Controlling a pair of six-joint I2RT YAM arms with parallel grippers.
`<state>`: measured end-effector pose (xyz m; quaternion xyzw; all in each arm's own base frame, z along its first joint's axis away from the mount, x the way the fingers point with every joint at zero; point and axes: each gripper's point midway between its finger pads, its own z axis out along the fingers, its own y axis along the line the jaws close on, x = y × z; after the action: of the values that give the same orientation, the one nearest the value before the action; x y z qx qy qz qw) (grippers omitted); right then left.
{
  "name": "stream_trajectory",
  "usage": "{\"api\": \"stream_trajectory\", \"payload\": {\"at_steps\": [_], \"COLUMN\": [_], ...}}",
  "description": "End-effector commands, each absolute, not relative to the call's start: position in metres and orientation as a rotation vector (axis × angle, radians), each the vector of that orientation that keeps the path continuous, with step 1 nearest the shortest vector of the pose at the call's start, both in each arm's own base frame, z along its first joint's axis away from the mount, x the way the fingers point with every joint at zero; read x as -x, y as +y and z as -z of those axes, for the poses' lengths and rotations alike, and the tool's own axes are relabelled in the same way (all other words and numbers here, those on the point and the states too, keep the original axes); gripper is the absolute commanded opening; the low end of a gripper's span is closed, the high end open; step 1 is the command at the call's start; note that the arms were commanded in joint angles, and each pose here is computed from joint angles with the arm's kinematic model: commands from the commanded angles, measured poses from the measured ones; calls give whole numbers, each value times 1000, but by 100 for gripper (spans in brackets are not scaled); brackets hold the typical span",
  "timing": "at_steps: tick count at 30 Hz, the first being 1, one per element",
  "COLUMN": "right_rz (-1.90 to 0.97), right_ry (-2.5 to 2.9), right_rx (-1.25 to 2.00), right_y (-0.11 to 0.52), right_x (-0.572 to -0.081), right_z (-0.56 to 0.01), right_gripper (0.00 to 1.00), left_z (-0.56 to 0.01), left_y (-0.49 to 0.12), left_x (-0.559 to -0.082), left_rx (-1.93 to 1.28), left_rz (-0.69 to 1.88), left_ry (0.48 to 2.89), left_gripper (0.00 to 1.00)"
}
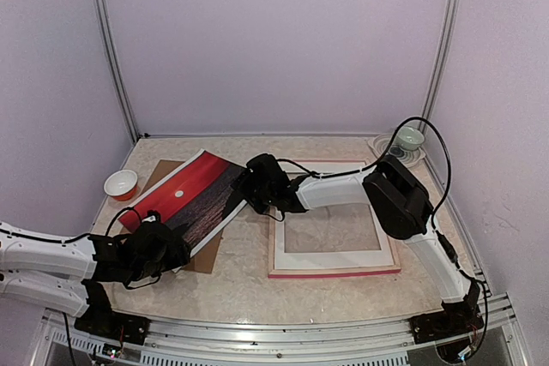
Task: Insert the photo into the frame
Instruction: Pick up the photo from the backboard.
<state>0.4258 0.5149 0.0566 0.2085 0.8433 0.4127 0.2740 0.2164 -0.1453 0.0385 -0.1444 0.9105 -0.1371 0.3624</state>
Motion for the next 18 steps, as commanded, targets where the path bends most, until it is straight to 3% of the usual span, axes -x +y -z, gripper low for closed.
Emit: {"api": "stream_trajectory", "payload": {"at_steps": [1,6,13,18], "right_rz": [-1119,-1149,-1172,-1179], "right_ry": [2328,2297,2263,2222], "right_rx": [-513,-458,-354,-228], "right_y": [512,514,511,508], "right_x": [-416,-417,-415,-416], "right_z": [-21,-28,-33,-45], "right_gripper": [77,70,34,12], "left_z": [-36,-35,-39,-46], "left_y": [-148,-152,-155,-155], "left_x": [-215,-215,-215,-215], "left_rx": [346,330,321,320], "left_rz": [374,380,398,403], "left_ry": [2361,2373,2373,2363], "left_gripper": [71,70,70,75]}}
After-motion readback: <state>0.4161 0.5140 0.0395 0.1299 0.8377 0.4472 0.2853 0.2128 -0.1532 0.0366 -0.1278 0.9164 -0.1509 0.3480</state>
